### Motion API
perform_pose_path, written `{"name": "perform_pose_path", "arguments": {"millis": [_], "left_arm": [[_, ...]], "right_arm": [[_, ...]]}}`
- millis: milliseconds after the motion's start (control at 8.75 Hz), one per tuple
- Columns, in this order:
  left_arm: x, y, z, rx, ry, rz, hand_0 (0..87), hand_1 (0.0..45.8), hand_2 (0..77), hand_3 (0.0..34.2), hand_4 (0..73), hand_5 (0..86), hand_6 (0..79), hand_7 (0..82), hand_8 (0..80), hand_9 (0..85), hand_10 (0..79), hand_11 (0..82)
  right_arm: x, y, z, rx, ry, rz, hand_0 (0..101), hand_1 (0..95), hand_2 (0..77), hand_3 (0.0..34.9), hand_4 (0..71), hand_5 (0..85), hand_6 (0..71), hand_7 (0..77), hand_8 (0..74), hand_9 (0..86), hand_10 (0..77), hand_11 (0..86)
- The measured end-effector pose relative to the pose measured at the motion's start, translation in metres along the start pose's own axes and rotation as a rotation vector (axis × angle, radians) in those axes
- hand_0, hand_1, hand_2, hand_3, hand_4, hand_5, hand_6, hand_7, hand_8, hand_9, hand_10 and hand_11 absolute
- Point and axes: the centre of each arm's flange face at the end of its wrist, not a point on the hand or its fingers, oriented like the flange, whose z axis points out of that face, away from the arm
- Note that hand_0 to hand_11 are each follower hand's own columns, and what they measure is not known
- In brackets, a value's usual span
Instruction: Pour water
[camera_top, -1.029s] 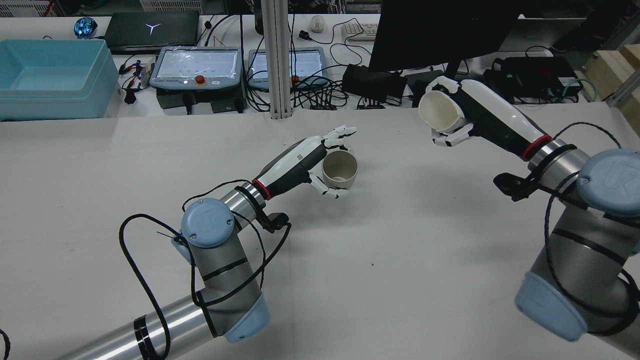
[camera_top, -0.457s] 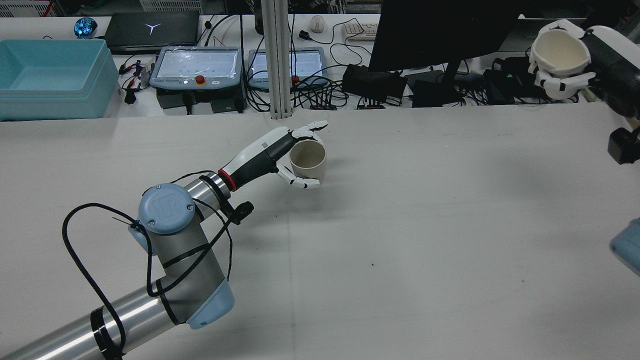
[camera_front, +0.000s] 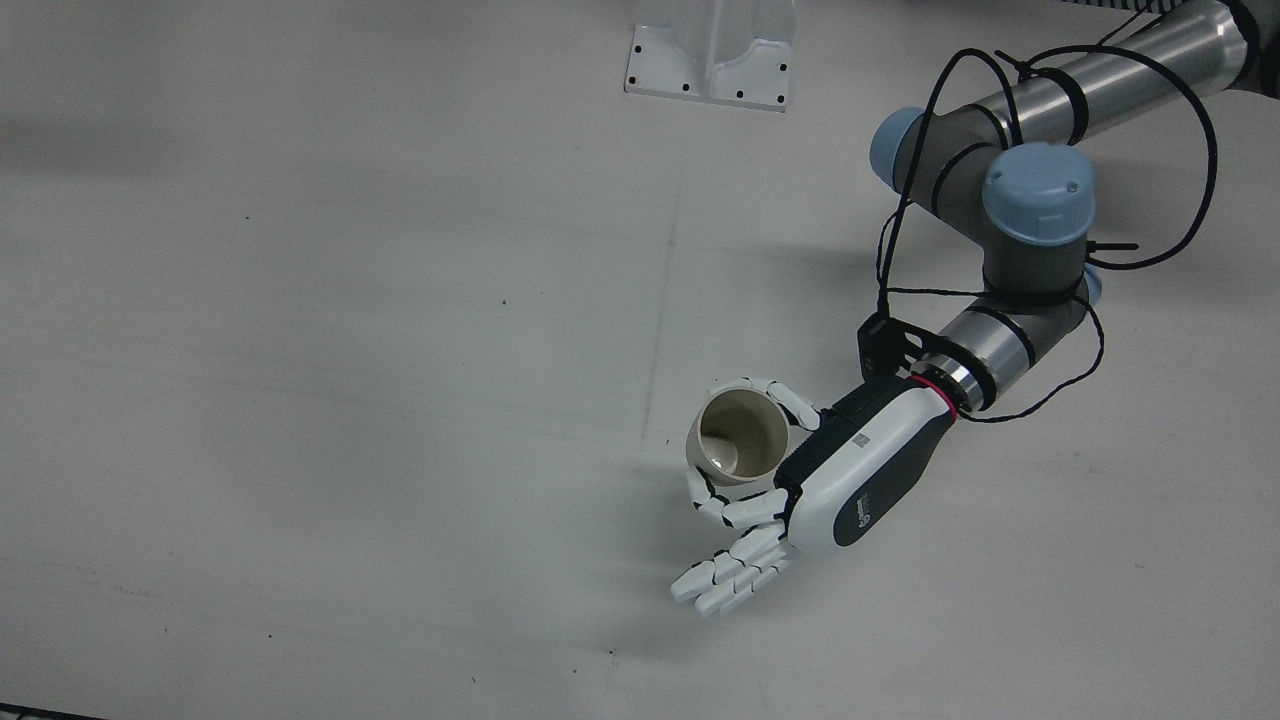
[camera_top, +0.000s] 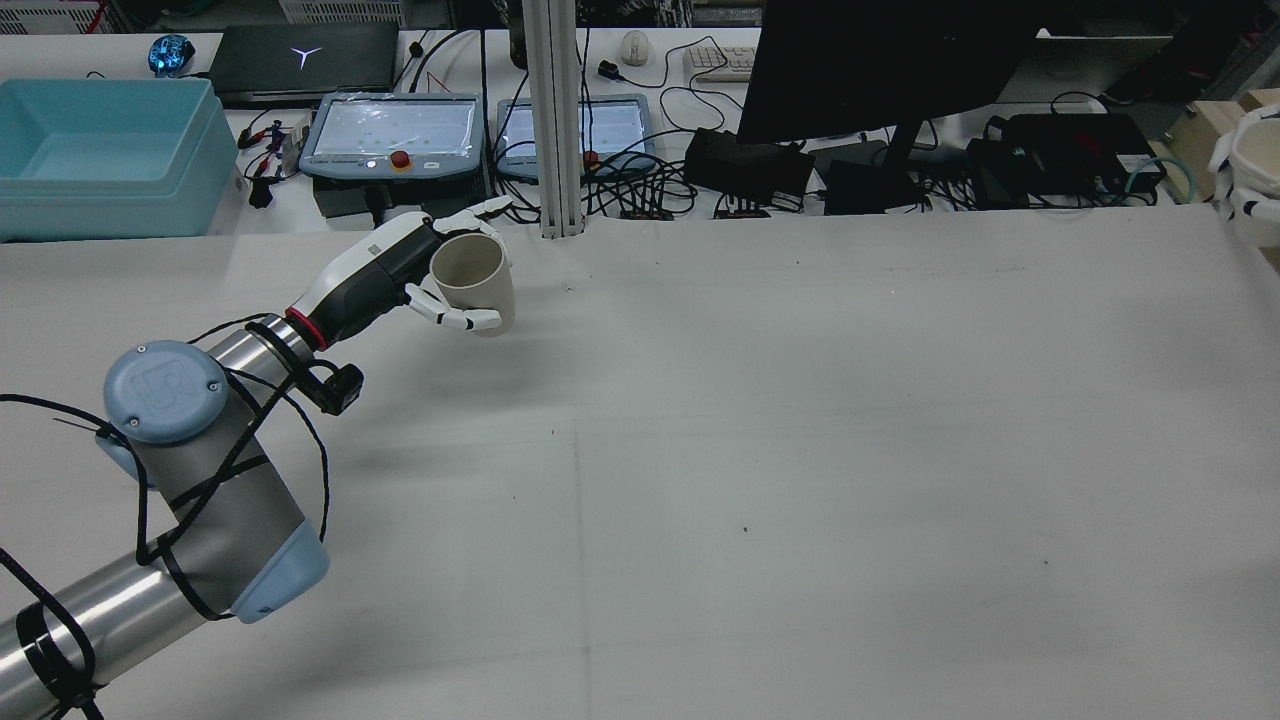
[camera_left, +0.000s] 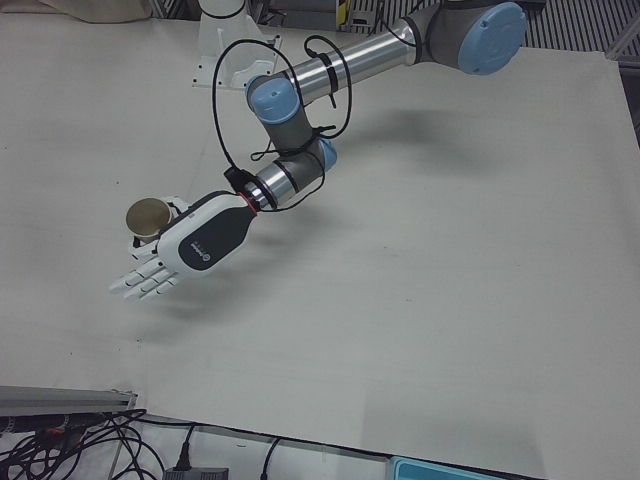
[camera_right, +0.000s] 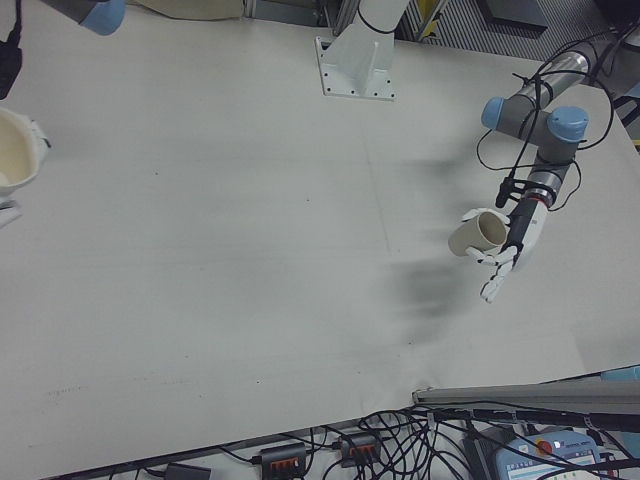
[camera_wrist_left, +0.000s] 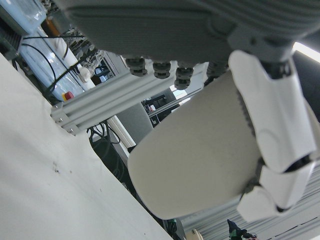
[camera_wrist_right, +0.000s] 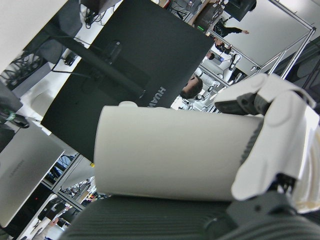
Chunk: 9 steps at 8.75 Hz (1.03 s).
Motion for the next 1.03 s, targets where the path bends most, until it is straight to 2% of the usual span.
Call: {"name": "perform_pose_path", "arguments": {"millis": [229,343,457,571,686,1029], "left_arm": [[0.012,-0.056,-0.034,0.053,0.018,0.015,47.1,14.2,32.7,0.0,35.5,43.6,8.2,8.7,4.4,6.5,3.3,6.5],[0.014,-0.083,-0.054,0.076,0.025,0.029,46.8,14.2,32.7,0.0,35.5,43.1,8.2,8.7,4.4,6.5,3.3,6.5],[0.013,-0.109,-0.074,0.095,0.029,0.04,46.7,14.2,32.7,0.0,35.5,43.1,8.2,8.7,4.4,6.5,3.3,6.5],[0.009,-0.131,-0.094,0.11,0.031,0.048,46.6,14.2,32.7,0.0,35.5,43.1,8.2,8.7,4.4,6.5,3.3,6.5],[0.005,-0.152,-0.114,0.122,0.033,0.055,46.9,14.2,32.7,0.0,36.0,42.0,8.2,8.7,4.4,6.5,3.3,6.5],[-0.01,-0.2,-0.165,0.147,0.033,0.081,47.1,14.7,32.7,0.1,35.5,42.0,8.2,8.7,4.4,6.5,3.3,6.5]], "right_arm": [[0.045,-0.095,-0.028,0.057,0.012,0.029,42,20.7,55.6,0.0,0.0,69.8,25.1,56.2,37.6,56.2,38.2,54.0],[0.066,-0.128,-0.041,0.08,0.022,0.027,42,20.7,55.6,0.0,0.0,69.8,25.1,56.2,37.6,56.2,38.2,54.0],[0.086,-0.156,-0.054,0.099,0.029,0.018,41,16.9,57.3,0.0,0.0,69.8,25.1,56.7,37.6,56.2,38.7,54.5],[0.102,-0.181,-0.065,0.122,0.023,0.005,42,16.4,57.8,0.0,0.0,69.8,25.1,56.7,38.7,57.3,39.3,54.5],[0.119,-0.206,-0.07,0.141,0.006,-0.013,40,14.7,58.9,0.0,0.0,69.8,26.7,57.8,38.7,57.8,39.3,55.1],[0.162,-0.231,-0.047,0.138,-0.033,-0.031,38,14.2,59.5,0.0,0.0,69.8,26.7,56.7,40.4,59.5,42.5,54.5]]}}
